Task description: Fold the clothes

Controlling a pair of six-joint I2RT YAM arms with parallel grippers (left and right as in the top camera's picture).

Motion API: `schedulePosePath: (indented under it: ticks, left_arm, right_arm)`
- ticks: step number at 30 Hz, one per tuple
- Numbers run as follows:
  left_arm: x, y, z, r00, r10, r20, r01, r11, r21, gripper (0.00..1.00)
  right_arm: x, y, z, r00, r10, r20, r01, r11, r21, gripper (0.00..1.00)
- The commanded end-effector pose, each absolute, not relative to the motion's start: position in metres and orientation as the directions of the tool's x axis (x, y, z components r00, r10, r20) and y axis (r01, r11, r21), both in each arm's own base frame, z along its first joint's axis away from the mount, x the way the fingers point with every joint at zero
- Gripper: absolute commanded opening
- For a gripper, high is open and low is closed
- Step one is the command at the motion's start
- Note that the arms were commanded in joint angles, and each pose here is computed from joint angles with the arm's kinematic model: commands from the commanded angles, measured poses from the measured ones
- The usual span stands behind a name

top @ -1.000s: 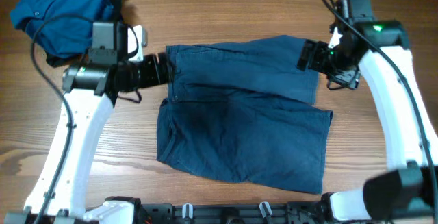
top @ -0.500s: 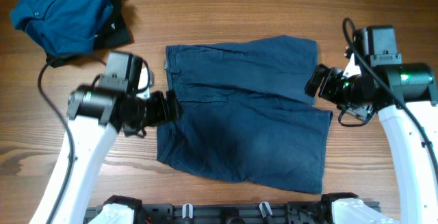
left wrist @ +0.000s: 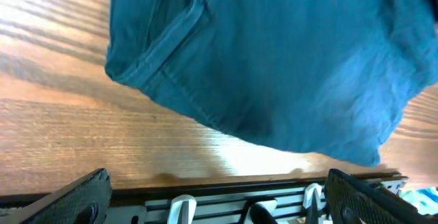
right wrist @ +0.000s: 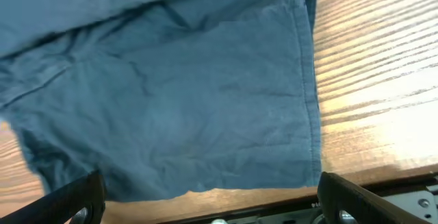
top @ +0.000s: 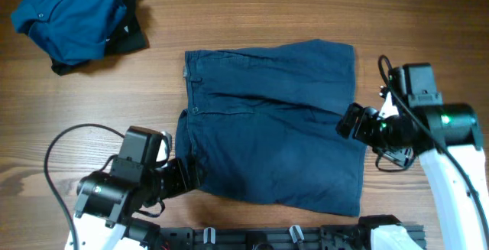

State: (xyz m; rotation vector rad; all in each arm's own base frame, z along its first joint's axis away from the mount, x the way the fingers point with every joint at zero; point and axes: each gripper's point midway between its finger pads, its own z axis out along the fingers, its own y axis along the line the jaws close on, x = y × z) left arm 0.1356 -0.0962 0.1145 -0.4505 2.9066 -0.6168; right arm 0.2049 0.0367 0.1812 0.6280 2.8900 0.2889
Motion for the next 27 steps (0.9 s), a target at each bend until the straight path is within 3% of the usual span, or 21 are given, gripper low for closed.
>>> schedulePosePath:
  ticks: [1, 7, 14, 27]
  left_arm:
    - [0.131, -0.104, 0.089, -0.949, -0.315, -0.007, -0.282, 0.858, -0.43, 1.0]
    - [0.139, -0.103, 0.061, -0.949, -0.316, 0.002, -0.289, 0.867, -0.405, 0.98]
    - [0.175, -0.108, 0.047, -0.962, -0.252, -0.104, -0.192, 0.896, -0.401, 0.91]
    - [0.183, -0.111, 0.013, -0.965, -0.261, -0.008, -0.241, 0.903, -0.354, 0.91]
  right_arm:
    - [0.193, 0.041, 0.194, -0.886, 0.439, -0.151, 0.388, 0.879, 0.276, 1.0]
    - [0.169, 0.04, 0.204, -0.883, 0.439, -0.168, 0.383, 0.879, 0.285, 1.0]
    - [0.151, 0.04, 0.21, -0.883, 0.434, -0.179, 0.371, 0.879, 0.3, 1.0]
    - [0.145, 0.04, 0.211, -0.891, 0.415, -0.183, 0.352, 0.888, 0.296, 1.0]
